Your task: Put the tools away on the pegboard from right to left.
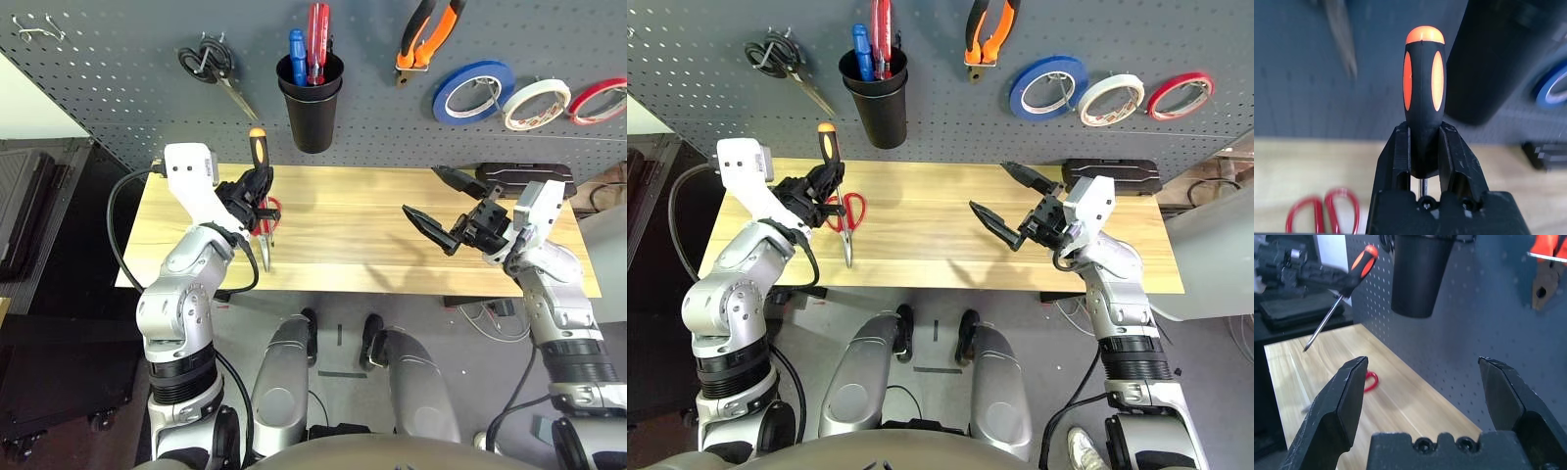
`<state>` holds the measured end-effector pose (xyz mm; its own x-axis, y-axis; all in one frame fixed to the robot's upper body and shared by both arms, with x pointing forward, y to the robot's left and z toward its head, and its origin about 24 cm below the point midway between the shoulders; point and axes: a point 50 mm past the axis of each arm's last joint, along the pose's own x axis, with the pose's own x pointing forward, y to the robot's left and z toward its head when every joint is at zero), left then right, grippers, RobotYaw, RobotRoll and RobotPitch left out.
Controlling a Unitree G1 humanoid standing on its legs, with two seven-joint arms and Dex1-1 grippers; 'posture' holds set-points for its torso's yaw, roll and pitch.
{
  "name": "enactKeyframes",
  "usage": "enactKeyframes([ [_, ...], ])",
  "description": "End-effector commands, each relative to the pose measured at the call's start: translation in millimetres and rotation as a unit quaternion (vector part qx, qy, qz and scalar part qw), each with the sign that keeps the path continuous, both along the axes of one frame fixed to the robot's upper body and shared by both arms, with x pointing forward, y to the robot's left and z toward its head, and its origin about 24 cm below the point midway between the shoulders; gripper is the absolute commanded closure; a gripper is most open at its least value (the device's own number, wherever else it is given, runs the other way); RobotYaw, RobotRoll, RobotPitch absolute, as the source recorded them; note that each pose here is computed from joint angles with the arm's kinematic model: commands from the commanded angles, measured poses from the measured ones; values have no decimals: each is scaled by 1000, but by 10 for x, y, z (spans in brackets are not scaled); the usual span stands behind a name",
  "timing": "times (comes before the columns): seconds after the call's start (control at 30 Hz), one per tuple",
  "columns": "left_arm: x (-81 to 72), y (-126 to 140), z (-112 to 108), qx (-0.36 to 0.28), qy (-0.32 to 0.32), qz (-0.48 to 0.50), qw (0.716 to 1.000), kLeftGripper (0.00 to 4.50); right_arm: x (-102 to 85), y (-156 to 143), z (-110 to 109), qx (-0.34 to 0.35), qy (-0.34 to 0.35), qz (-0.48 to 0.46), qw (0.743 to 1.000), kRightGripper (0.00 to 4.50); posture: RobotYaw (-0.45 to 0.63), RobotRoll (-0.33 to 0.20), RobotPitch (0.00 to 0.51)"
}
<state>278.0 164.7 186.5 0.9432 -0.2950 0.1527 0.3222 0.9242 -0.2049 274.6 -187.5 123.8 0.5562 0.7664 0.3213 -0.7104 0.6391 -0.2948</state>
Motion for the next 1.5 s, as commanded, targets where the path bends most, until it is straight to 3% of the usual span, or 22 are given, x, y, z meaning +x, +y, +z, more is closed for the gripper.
enactKeyframes([
  [0.03, 1, 46, 134, -9, -25, 5, 1000, 3878, 7, 4, -26, 29, -22, -7, 999, 0, 188, 0, 223],
  [0.27, 53, 131, 408, -22, -65, 12, 998, 3878, 54, 72, -13, 97, -76, -46, 991, 0, 179, 0, 217],
  [0.7, 74, 195, 920, -77, -134, 0, 988, 3878, 66, 131, -73, 94, -63, -42, 993, 0, 177, 0, 218],
  [0.97, 196, 116, 1290, -163, -187, 24, 969, 3878, 92, 140, -103, 84, -57, -45, 994, 0, 178, 0, 216],
  [1.3, 518, -258, 1258, -212, -183, 12, 960, 3878, 124, 205, -20, 82, -73, -41, 993, 0, 110, 0, 211],
  [1.5, 636, -394, 1200, -198, -182, 1, 963, 3878, 110, 228, -12, 84, -75, -45, 993, 0, 86, 0, 214],
])
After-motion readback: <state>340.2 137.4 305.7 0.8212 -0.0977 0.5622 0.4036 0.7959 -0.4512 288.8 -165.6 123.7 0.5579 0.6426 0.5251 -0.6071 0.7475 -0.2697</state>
